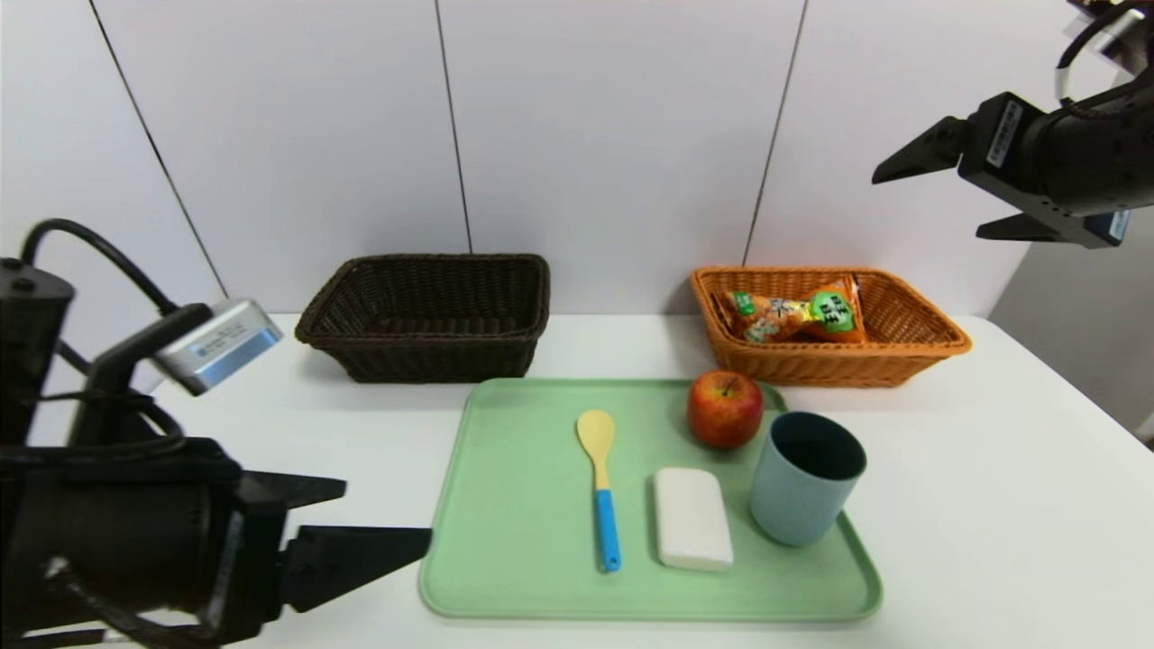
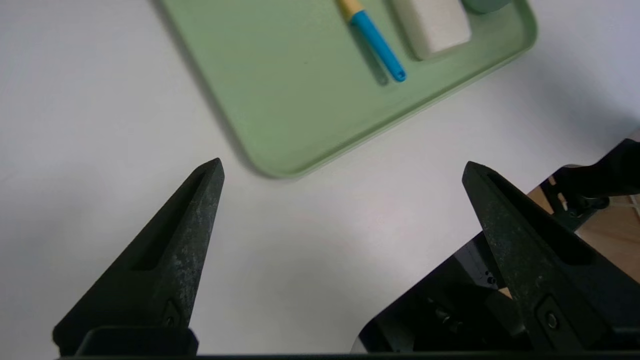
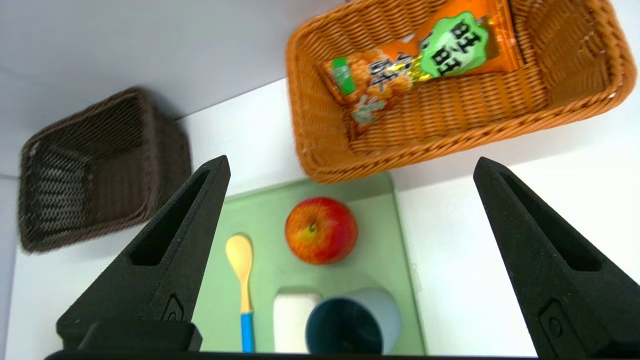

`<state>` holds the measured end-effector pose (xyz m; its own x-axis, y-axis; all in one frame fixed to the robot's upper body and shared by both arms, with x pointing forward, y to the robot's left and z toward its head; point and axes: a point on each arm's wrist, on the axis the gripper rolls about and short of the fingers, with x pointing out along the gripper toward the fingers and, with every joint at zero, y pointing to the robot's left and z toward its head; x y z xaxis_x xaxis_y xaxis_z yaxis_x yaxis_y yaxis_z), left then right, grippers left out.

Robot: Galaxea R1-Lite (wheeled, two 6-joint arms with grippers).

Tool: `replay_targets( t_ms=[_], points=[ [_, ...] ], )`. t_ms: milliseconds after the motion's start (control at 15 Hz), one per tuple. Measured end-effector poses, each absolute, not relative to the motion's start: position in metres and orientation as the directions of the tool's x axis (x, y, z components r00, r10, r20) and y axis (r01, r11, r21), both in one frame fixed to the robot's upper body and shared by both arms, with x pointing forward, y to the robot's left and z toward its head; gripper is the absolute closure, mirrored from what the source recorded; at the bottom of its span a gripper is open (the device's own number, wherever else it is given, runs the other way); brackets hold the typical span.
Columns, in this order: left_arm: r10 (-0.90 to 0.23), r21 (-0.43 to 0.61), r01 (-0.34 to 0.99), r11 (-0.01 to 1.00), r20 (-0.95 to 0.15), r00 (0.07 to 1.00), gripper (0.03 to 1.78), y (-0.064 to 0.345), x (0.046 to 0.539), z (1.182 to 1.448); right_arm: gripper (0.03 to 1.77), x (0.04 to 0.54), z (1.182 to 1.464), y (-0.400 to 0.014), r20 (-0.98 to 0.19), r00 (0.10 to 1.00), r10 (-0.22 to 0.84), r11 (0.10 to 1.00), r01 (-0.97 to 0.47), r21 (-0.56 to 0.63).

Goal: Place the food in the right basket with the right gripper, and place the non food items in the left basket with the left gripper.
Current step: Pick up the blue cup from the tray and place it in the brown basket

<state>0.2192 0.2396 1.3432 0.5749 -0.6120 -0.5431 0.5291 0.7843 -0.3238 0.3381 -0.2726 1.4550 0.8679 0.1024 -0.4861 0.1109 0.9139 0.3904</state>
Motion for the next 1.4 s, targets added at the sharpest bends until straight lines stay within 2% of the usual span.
replay_targets(
  t_ms=[333, 600, 800, 1067, 1267, 1400],
  points=[
    [-0.801, -0.353, 0.722, 0.595, -0.336, 0.496, 0.12, 0.178, 0.262, 1.283, 0.11, 0.290, 1.458, -0.285, -0.438, 0.892, 0.109, 0.909, 0.089, 0.406],
    [-0.897, -0.299, 0.845, 0.443, -0.157, 0.414, 0.12, 0.124, 0.271, 1.264, 0.11, 0.267, 1.456, -0.296, -0.428, 0.899, 0.089, 0.903, 0.109, 0.416],
    [-0.917, -0.243, 0.885, 0.396, -0.145, 0.371, 0.12, 0.093, 0.270, 1.247, 0.10, 0.256, 1.458, -0.300, -0.412, 0.907, 0.081, 0.900, 0.111, 0.421],
    [-0.925, -0.144, 0.915, 0.377, -0.110, 0.364, 0.12, 0.059, 0.271, 1.231, 0.10, 0.246, 1.452, -0.304, -0.404, 0.911, 0.079, 0.917, 0.093, 0.388],
    [-0.925, -0.109, 0.922, 0.370, -0.133, 0.356, 0.12, 0.046, 0.275, 1.221, 0.10, 0.246, 1.439, -0.305, -0.341, 0.936, 0.080, 0.966, 0.011, 0.258],
    [-0.916, -0.090, 0.918, 0.386, -0.159, 0.370, 0.12, 0.040, 0.278, 1.216, 0.10, 0.250, 1.432, -0.306, -0.243, 0.967, 0.073, 0.988, -0.036, 0.151]
  ],
)
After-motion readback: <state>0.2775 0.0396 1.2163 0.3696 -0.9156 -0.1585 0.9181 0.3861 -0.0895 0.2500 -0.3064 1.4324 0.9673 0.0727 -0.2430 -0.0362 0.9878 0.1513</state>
